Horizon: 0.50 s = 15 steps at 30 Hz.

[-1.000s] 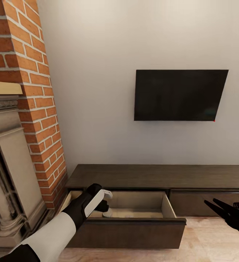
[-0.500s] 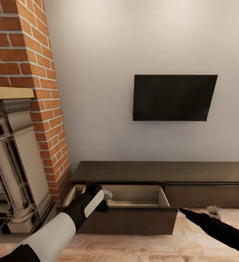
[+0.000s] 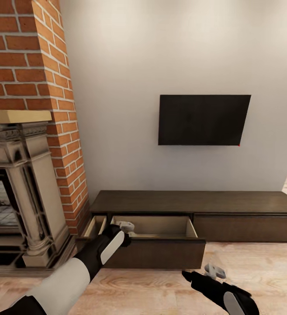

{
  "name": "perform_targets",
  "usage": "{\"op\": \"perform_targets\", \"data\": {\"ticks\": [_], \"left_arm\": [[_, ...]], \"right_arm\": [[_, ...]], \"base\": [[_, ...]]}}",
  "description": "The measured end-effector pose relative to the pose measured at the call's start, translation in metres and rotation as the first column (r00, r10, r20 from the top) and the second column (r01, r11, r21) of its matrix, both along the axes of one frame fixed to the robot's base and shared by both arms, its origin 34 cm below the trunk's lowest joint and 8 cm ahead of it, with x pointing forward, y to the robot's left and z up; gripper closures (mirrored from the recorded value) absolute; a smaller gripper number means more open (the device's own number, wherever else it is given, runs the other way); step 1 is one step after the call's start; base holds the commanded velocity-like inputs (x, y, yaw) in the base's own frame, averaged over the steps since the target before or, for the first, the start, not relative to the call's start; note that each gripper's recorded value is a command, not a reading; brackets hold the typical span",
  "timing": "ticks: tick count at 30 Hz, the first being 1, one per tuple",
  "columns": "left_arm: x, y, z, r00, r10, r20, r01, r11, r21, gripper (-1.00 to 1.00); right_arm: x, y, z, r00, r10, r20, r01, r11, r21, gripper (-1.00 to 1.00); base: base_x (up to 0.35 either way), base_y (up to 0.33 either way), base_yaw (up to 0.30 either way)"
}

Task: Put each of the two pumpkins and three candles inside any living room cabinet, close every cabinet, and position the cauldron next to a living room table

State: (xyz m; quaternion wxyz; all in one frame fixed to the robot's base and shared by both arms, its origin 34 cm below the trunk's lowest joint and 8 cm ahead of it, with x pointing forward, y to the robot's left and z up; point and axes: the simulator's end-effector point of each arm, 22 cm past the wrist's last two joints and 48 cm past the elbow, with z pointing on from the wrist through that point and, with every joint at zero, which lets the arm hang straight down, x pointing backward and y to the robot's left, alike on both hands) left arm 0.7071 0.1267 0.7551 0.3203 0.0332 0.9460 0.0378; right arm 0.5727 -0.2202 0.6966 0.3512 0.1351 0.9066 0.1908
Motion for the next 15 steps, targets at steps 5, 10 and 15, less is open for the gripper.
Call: {"op": "perform_targets", "data": {"ticks": [5,10,15], "left_arm": [[-0.001,0.01,-0.013,0.995,0.075,0.068,-0.073,0.997,-0.032,-1.0],[-0.003,0.036,-0.031,0.977,0.169,0.132,-0.165,0.985,-0.045,-1.0],[-0.006,0.05,-0.043,0.961,0.198,0.192,-0.187,0.98,-0.07,-1.0]], "right_arm": [[-0.004,0.002,-0.046,0.995,-0.092,-0.034,0.089,0.993,-0.081,-1.0],[-0.014,0.009,-0.072,0.992,-0.124,-0.029,0.118,0.981,-0.157,-1.0],[-0.028,0.013,-0.093,0.989,-0.148,-0.018,0.141,0.967,-0.213,-1.0]], "base": [[-0.106,0.0,0.0],[-0.024,0.0,0.0],[-0.005,0.0,0.0]]}}
